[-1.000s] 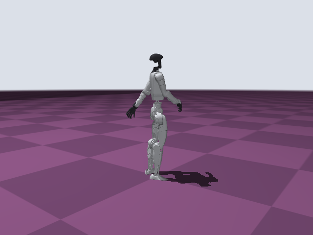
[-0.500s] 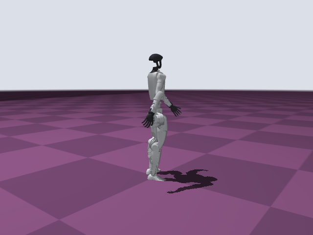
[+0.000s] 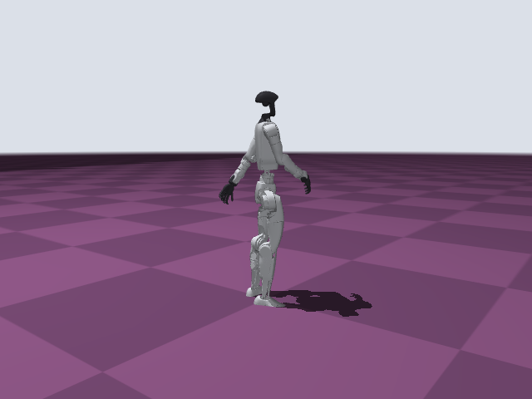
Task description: In place motions
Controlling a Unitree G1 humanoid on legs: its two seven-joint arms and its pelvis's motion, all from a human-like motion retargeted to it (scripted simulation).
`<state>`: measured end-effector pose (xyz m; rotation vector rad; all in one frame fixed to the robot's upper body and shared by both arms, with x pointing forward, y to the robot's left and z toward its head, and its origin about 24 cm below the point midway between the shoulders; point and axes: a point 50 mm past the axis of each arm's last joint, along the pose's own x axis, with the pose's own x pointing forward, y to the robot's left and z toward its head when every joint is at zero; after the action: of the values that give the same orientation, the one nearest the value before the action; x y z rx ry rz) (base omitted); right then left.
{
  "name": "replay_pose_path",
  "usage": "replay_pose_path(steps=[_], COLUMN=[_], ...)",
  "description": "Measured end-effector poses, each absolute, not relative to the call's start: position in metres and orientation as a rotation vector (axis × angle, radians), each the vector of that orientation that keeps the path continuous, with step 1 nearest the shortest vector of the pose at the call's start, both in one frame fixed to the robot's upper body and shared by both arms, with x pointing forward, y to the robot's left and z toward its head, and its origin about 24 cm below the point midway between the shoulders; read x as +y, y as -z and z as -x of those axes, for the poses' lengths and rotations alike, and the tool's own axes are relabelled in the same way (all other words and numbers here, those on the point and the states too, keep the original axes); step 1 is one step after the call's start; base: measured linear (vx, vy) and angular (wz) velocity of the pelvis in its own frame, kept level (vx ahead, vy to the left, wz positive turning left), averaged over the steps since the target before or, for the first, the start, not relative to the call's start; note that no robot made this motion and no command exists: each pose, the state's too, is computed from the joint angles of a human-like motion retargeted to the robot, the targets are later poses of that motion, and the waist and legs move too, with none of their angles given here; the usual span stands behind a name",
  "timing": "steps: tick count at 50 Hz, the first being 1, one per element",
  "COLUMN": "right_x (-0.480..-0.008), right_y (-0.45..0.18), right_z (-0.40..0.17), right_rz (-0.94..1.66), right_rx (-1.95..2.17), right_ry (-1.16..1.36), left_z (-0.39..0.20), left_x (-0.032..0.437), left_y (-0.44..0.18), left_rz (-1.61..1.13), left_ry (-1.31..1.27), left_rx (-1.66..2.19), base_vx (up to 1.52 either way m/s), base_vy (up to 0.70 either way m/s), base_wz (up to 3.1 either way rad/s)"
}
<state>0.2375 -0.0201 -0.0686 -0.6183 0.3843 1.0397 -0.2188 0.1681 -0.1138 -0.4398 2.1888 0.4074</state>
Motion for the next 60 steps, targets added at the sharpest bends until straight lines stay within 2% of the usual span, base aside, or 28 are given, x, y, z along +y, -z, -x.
replay_pose_path(steps=[2,6,10,13,16,19,22,27,31,35,40,43,46,50,53,56,60], right_x=[-0.036,-0.094,-0.173,-0.221,-0.245,-0.257,-0.264,-0.263,-0.245,-0.214,-0.167,-0.139,-0.121,-0.118,-0.130,-0.145,-0.175], right_y=[0.085,0.142,0.180,0.165,0.143,0.130,0.126,0.130,0.147,0.169,0.179,0.167,0.148,0.134,0.139,0.154,0.175], right_z=[-0.226,-0.162,-0.042,0.047,0.108,0.141,0.152,0.144,0.109,0.046,-0.056,-0.112,-0.153,-0.173,-0.166,-0.143,-0.080], right_rz=[0.667,0.718,0.698,0.627,0.523,0.472,0.451,0.439,0.433,0.437,0.473,0.499,0.545,0.607,0.645,0.666,0.673], right_rx=[0.442,0.816,1.476,1.971,2.235,2.260,2.209,2.190,2.106,1.922,1.526,1.253,1.021,0.870,0.883,1.012,1.364], right_ry=[-1.010,-0.925,-0.653,-0.363,-0.109,0.063,0.125,0.172,0.087,-0.124,-0.446,-0.644,-0.778,-0.799,-0.745,-0.691,-0.603], left_z=[0.202,0.129,0.010,-0.080,-0.153,-0.207,-0.230,-0.217,-0.163,-0.074,0.041,0.097,0.133,0.152,0.146,0.124,0.077], left_x=[0.172,0.181,0.178,0.159,0.137,0.127,0.134,0.156,0.163,0.166,0.171,0.174,0.175,0.182,0.188,0.190,0.187], left_y=[0.123,0.155,0.177,0.174,0.155,0.126,0.105,0.112,0.147,0.176,0.176,0.166,0.156,0.148,0.149,0.157,0.171], left_rz=[0.452,0.435,0.397,0.395,0.366,0.261,0.099,-0.071,0.005,0.203,0.441,0.487,0.479,0.451,0.423,0.422,0.428], left_ry=[-0.449,-0.464,-0.281,-0.090,0.062,0.173,0.228,0.223,0.179,0.035,-0.344,-0.541,-0.571,-0.515,-0.483,-0.456,-0.406], left_rx=[2.137,1.944,1.641,1.373,1.089,0.826,0.678,0.719,0.976,1.348,1.702,1.816,1.873,1.918,1.911,1.848,1.688], base_vx=[0.03,0.02,0.01,0.01,0.01,0.00,0.00,-0.02,0.00,0.00,0.02,0.03,0.03,0.03,0.03,0.01,0.00], base_vy=[-0.02,0.00,0.02,0.01,0.00,0.00,0.00,0.01,0.01,0.00,-0.01,0.02,0.06,0.05,0.03,0.03,0.01], base_wz=[0.32,0.36,0.60,0.54,0.20,0.00,0.00,-0.11,-0.05,0.00,-0.28,-0.32,-0.12,0.22,0.43,0.37,0.13])
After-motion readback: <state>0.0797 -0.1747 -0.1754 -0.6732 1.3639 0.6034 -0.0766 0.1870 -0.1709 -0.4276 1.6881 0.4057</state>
